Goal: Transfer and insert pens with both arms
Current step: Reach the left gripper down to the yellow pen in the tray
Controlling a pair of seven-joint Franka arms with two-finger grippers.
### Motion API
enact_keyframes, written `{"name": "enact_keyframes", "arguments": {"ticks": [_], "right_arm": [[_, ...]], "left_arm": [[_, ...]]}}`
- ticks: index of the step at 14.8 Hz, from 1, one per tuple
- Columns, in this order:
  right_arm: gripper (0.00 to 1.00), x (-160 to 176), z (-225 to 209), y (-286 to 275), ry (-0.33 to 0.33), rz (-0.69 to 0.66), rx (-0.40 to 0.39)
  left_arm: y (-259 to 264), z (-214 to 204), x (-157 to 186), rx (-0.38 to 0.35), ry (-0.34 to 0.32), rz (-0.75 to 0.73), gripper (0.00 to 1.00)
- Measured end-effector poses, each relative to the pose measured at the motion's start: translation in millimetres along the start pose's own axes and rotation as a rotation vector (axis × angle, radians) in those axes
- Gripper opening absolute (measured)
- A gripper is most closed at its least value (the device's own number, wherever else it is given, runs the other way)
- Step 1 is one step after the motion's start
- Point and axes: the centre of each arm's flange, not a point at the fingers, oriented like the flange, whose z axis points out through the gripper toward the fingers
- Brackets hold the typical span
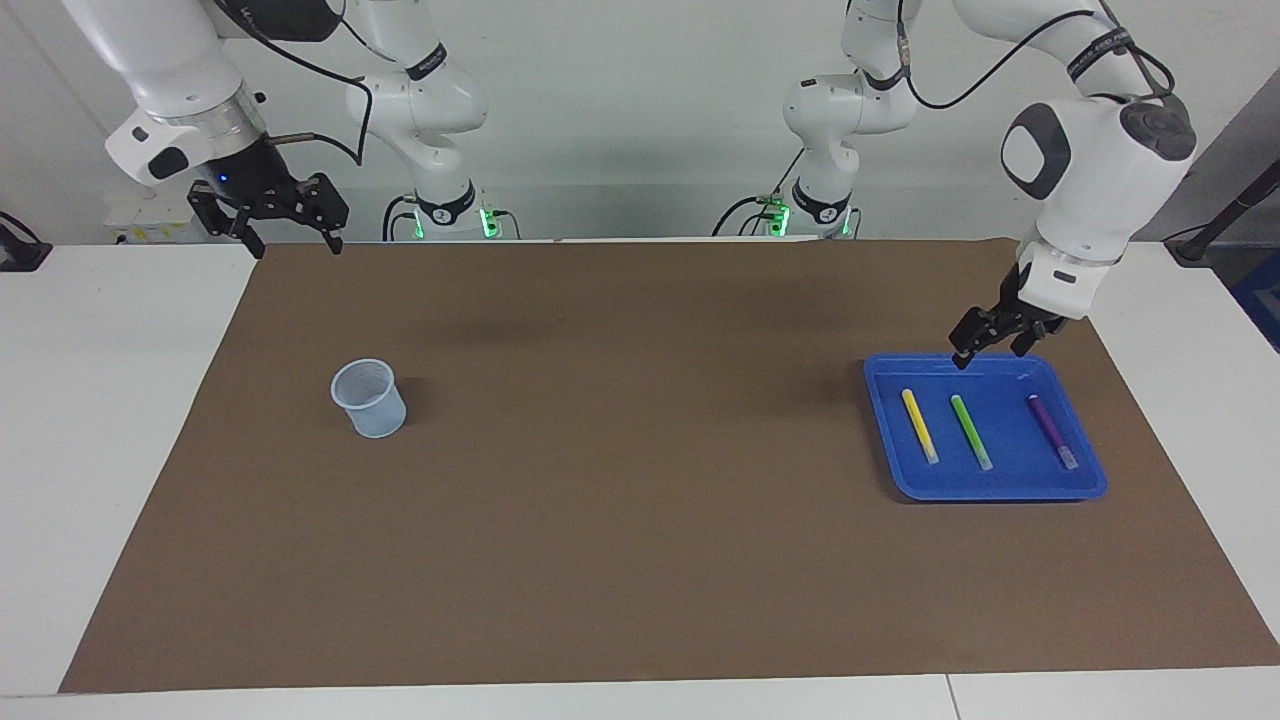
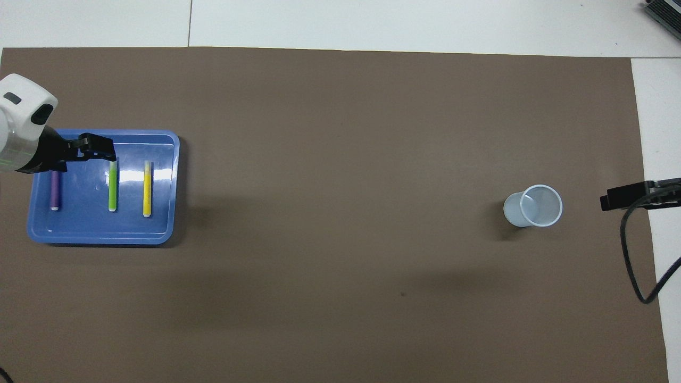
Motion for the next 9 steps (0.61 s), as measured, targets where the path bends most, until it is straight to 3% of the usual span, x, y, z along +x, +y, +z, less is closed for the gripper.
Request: {"name": "enact_keyframes", "arguments": {"ticks": [4, 9], "right_arm": [[1.00, 0, 0, 0, 0.001, 0.000, 0.000], [1.00, 0, -1, 0, 0.001, 0.000, 0.000]], "left_arm": [[-29, 27, 17, 0.004, 0.025, -0.031, 1.00], [-22, 52, 20, 0.005, -0.005, -0.011, 1.00]]}}
